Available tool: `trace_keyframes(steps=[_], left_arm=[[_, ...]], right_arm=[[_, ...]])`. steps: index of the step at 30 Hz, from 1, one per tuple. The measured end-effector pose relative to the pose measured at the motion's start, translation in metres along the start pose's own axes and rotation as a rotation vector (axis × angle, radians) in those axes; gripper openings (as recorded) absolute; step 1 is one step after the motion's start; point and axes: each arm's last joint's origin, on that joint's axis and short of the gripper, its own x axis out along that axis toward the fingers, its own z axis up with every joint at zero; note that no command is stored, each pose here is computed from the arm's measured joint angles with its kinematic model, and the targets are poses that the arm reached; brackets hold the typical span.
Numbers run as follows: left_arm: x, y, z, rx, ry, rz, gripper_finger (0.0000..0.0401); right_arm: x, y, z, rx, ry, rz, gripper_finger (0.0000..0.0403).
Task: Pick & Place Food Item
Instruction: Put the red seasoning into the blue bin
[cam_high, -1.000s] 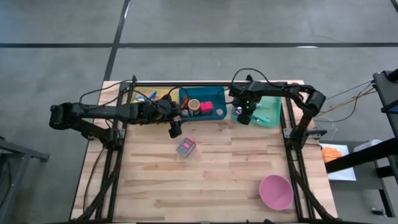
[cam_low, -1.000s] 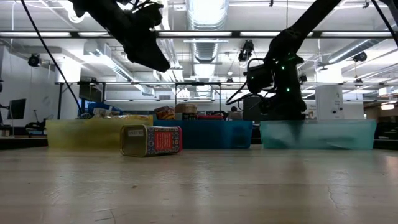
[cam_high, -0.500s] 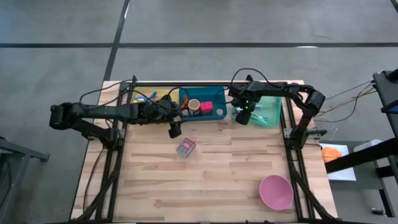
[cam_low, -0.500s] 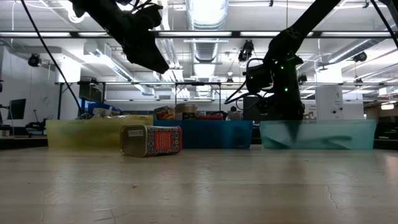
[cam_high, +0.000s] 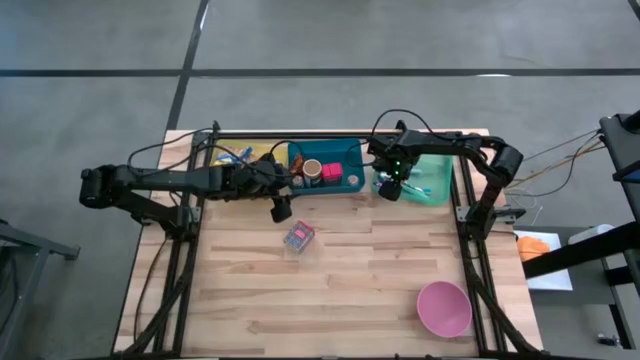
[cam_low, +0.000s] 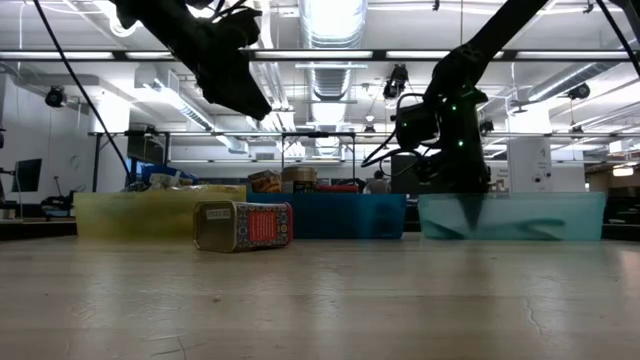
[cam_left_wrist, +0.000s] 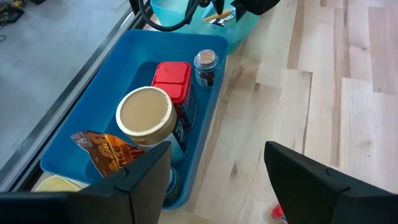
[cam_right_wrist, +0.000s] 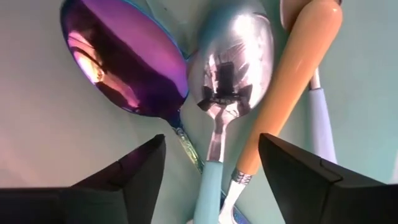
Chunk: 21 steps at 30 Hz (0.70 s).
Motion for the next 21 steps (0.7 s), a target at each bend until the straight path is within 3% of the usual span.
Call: trace_keyframes(steps=[5,9,13,21], left_arm=[[0.000,0.000,0.000,-0.017,-0.002,-0.002,0.0264],[0.000,-0.002,0.002,-0.081,-0.014,-0.076,0.0264],[0.000,-0.009,0.004,-0.110,-0.024,-0.191,0.0264],[0.013,-0.020,0.004,-0.213,0.108,-0.199,0.0264]], right_arm=[[-0.006,0.000,-0.003,0.021,-0.007,-0.013,0.0267],[-0.022,-0.001,-0.010,0.074,-0.048,-0.065,0.0267],[-0.048,0.003,-0.021,0.113,-0.153,-0.063,0.0267],[-0.096,0.022,-0.051,0.152,-0.384,-0.026,0.0267]])
